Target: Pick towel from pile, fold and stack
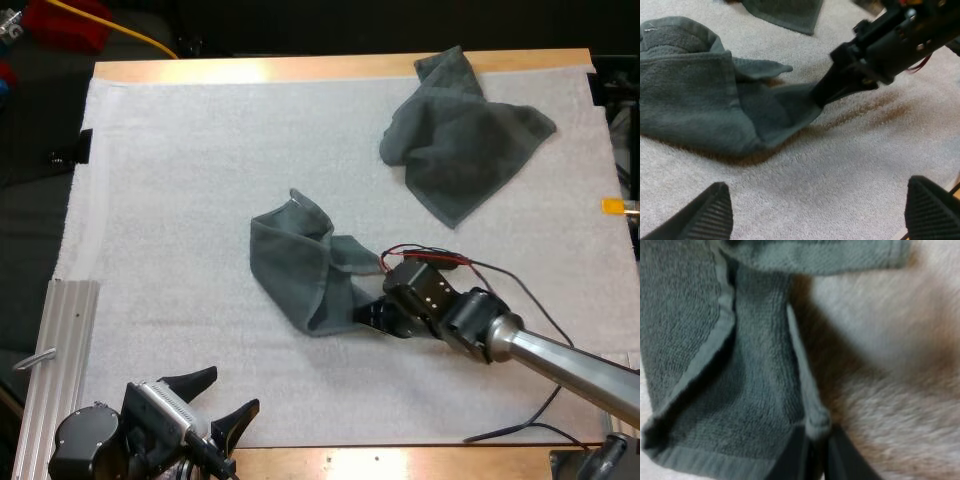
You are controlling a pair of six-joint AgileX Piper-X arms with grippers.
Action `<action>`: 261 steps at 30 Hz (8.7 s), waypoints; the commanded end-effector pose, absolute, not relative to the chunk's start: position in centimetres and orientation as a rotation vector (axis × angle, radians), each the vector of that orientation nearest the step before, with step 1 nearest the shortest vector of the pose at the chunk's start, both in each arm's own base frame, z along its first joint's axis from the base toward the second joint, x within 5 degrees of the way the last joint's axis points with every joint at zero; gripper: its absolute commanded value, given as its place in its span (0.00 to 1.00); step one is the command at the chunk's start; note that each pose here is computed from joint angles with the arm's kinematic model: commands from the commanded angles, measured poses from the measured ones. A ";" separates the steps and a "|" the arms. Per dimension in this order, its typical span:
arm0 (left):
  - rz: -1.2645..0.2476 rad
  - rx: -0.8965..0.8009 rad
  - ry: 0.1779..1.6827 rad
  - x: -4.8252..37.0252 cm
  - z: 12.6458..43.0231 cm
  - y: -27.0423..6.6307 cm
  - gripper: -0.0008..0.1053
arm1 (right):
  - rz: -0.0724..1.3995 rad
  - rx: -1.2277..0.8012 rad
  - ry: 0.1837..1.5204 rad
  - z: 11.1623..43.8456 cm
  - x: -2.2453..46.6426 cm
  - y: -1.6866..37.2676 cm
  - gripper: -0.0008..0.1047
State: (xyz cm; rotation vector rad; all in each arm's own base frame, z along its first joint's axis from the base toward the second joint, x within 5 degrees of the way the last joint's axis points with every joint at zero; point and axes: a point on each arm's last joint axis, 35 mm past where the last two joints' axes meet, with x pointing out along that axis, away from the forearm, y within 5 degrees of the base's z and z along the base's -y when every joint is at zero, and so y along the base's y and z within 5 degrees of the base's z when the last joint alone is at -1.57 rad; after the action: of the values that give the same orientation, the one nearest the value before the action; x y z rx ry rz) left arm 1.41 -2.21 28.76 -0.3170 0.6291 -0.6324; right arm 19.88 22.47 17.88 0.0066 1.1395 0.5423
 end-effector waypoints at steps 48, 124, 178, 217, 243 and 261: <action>-0.911 -0.344 0.807 11.4 31.2 -5.1 0.66 | 0.553 -0.406 1.327 19.5 14.2 15.9 0.02; -0.723 0.293 1.091 27.8 20.5 -23.5 0.66 | 0.527 -0.374 1.336 19.5 14.2 15.9 0.02; -0.615 0.433 1.246 29.1 18.8 -24.1 0.21 | 0.527 -0.374 1.336 19.5 14.2 15.9 0.02; -0.775 0.485 1.194 29.9 21.6 -25.1 0.41 | 0.527 -0.374 1.336 19.5 14.2 15.9 0.02; -0.797 0.480 1.330 30.1 18.2 -25.2 0.19 | 0.520 -0.366 1.338 19.5 14.2 15.9 0.02; -0.805 0.529 1.258 28.7 23.0 -23.9 0.01 | 0.520 -0.366 1.338 19.5 14.2 15.9 0.02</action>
State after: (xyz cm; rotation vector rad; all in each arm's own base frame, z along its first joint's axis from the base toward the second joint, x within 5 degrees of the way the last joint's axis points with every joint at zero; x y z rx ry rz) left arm 28.82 -23.98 22.46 0.5190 1.2682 -0.7996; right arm 14.34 15.92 19.50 -0.3656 1.3259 0.5162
